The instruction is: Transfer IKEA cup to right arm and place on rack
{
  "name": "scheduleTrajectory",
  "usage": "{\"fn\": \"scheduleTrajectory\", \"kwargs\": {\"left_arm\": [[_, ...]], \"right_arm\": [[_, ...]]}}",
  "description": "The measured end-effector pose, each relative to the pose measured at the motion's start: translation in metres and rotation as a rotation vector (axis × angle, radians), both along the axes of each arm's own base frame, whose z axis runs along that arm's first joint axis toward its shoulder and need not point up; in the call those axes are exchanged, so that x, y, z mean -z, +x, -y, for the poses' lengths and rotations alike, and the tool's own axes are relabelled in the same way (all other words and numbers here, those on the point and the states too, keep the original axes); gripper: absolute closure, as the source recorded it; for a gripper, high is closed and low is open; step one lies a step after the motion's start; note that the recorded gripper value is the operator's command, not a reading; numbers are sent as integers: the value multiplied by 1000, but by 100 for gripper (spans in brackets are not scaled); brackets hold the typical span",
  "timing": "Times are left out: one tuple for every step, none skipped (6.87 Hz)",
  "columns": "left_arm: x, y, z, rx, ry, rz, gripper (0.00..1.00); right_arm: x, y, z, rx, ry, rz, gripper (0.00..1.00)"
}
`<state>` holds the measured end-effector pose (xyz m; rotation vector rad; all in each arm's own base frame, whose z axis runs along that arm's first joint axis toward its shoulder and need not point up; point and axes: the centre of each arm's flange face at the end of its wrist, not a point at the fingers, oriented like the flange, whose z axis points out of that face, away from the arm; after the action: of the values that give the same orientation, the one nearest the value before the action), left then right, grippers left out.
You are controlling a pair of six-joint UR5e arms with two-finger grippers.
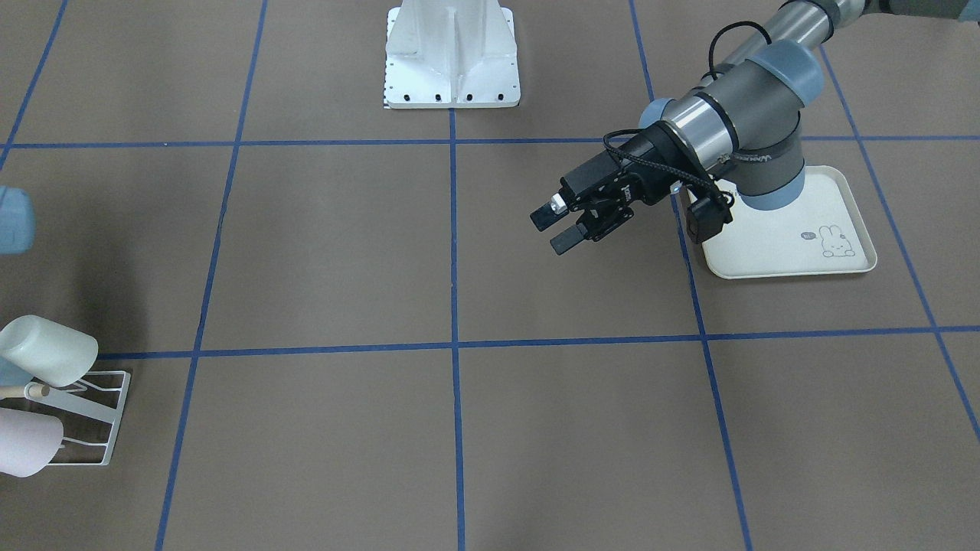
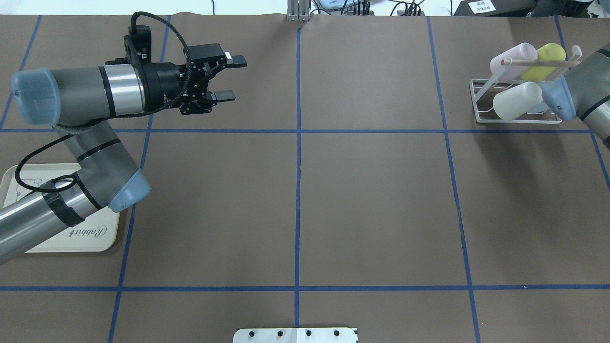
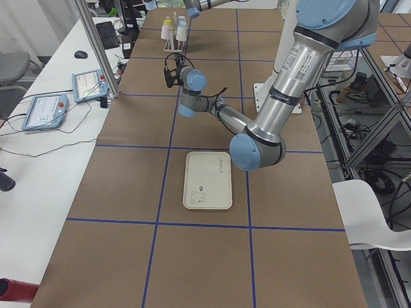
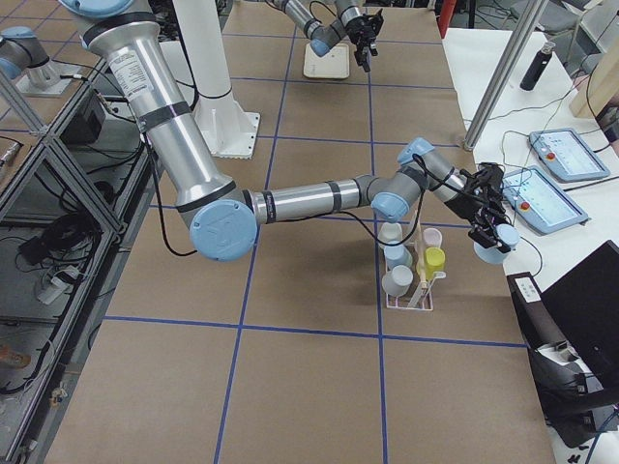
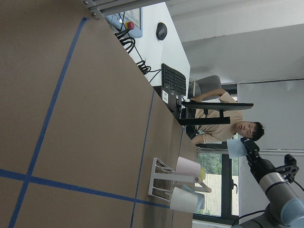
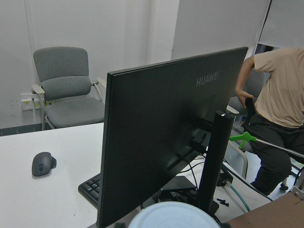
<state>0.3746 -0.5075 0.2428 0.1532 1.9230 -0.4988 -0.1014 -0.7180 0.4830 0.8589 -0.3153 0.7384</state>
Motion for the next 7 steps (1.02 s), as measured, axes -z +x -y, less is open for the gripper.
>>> {"fn": "scheduleTrajectory", "kwargs": {"left_arm": [[-1,0,0,0,-1,1,0],[-1,0,0,0,-1,1,0],[-2,0,0,0,-1,1,0],[-2,-1,0,1,-2,2,0],[-5,-1,0,1,-5,5,0],[-8,-1,-1,1,-8,9,0],[-10,-1,-1,1,-9,11,0]], "right_arm": [[-14,-3,-8,6,-6,0,100],[-28,-4,-20,9,5,9,100],[-38,-5,-31,15,21,18,100],[-42,-5,-37,19,30,22,100],[-43,-3,-43,19,36,26,100],[-45,-1,-49,18,37,27,100],[-50,0,-55,16,33,31,100]]}}
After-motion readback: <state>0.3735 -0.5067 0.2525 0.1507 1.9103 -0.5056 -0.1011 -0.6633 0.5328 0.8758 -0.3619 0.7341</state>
